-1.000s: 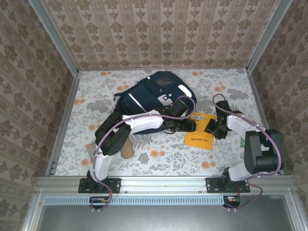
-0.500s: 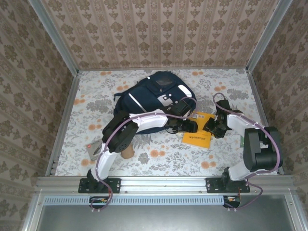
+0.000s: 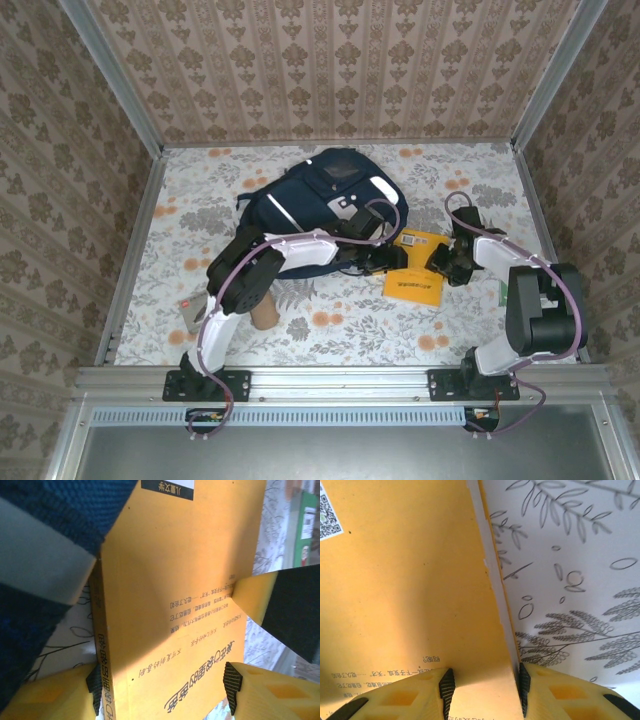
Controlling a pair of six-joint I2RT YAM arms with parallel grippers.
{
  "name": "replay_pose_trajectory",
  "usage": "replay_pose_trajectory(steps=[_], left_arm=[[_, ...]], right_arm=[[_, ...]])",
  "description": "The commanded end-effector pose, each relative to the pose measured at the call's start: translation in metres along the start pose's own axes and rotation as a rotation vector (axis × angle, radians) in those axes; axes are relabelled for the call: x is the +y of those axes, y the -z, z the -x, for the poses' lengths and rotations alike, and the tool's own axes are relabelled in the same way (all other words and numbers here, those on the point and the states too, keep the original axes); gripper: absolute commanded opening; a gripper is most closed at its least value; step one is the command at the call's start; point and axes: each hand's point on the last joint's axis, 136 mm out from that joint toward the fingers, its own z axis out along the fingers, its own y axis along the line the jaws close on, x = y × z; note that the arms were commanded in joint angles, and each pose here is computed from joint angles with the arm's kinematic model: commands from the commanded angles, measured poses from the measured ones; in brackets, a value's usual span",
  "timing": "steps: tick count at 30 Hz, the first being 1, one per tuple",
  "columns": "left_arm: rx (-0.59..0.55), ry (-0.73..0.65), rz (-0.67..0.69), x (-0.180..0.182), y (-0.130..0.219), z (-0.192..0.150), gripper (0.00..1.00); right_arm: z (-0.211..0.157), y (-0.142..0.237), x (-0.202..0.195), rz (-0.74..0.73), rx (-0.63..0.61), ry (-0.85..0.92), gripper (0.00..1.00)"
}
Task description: Pack books, pencil case, and school supplies into a backpack
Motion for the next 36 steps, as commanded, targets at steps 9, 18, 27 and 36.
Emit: replay_pose_trajectory(steps=[9,18,27,36], left_arm=[[-0.040,-0.112,-0.530,-0.107,0.027,0.011,0.59],[0.017,-0.133,-0.441,-0.099,0.013,0.001,0.55],[0.002,-0.132,-0.316,-0.078,0.020,0.002,0.03],[-0.130,-0.261,-0.290,-0.114,0.083,0.013,0.00]], right_arm=[[-0.025,-0.008,0.010,0.060,0.095,0.001,0.42],[-0.026,-0.005,0.012,0.077,0.097,-0.007,0.42],[-0.017,0.018,0.013,0.071,0.026,-0.007,0.46],[0.015,0.101,0.043,0.193,-0.219,0.063,0.52]])
